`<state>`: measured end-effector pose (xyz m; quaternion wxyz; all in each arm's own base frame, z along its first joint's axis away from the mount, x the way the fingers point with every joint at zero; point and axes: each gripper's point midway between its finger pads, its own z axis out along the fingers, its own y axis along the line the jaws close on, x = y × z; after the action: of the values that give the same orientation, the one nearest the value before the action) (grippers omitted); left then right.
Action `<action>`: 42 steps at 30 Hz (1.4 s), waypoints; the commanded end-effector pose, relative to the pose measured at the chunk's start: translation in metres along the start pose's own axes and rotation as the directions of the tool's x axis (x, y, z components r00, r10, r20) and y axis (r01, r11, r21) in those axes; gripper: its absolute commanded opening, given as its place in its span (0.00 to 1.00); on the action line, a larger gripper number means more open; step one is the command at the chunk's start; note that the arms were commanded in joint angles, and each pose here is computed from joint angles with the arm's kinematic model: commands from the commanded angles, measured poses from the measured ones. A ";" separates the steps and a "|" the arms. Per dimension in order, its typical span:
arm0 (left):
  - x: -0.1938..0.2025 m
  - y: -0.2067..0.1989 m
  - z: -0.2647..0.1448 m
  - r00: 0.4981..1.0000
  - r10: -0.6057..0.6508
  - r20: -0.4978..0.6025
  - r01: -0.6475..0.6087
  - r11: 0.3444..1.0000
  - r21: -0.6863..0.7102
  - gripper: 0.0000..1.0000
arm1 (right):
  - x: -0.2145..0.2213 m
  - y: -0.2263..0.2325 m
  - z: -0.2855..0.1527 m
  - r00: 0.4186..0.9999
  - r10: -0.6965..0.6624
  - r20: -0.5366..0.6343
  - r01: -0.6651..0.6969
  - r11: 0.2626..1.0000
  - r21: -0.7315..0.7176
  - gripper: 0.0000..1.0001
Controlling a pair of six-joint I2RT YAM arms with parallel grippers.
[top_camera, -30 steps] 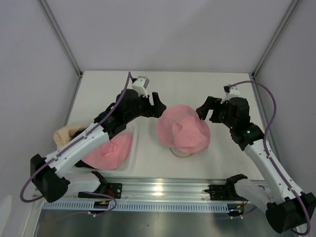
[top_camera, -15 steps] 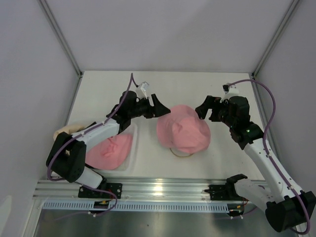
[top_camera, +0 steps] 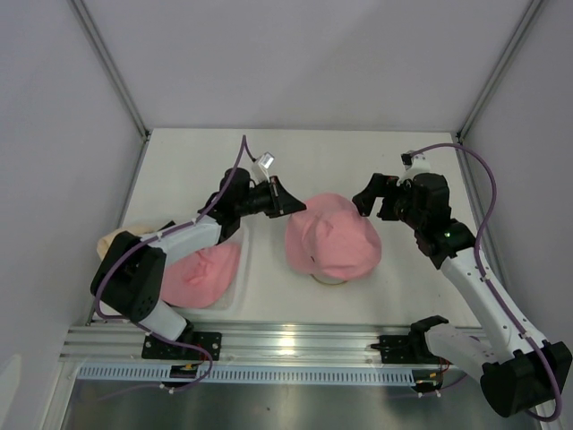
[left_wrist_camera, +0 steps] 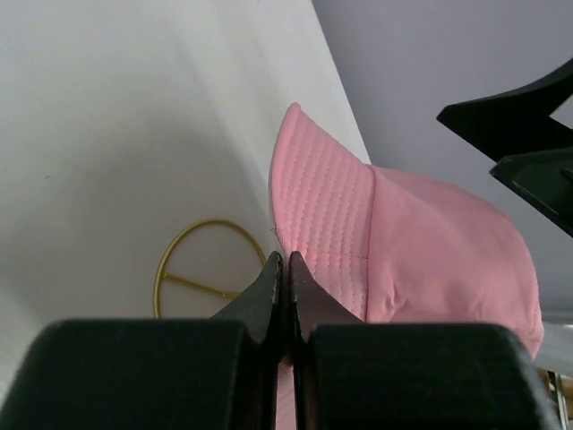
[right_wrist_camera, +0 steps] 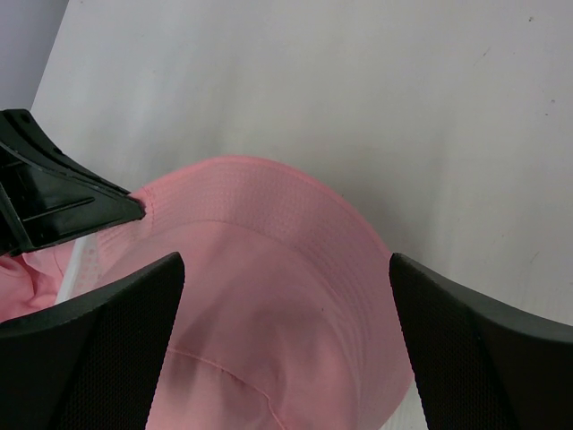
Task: Stack the hats
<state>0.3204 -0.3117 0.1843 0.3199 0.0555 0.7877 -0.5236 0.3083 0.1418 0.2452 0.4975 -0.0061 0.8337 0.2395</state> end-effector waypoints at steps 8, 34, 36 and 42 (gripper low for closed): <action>0.013 0.047 0.000 0.997 -0.058 0.040 0.064 0.987 -0.149 0.01 | -0.025 0.004 -0.001 0.998 0.000 0.062 -0.001 1.000 0.011 0.99; 0.025 0.047 -0.019 0.993 0.113 0.021 -0.108 0.981 -0.163 0.36 | -0.042 -0.012 0.007 0.996 -0.042 0.073 0.035 0.995 0.096 0.99; 0.015 0.036 -0.028 0.989 0.147 0.031 -0.139 0.975 -0.173 0.50 | -0.053 -0.013 0.007 0.995 -0.044 0.088 0.035 0.994 0.101 0.99; -0.025 0.020 -0.061 0.961 0.254 0.109 -0.207 0.923 -0.324 0.99 | -0.074 -0.013 0.000 0.989 -0.062 0.135 0.049 0.994 0.096 0.99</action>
<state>0.3048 -0.2630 0.1540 0.3748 0.0577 0.8311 -0.4068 0.3442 0.1184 0.2754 0.5275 0.0187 0.8274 0.1920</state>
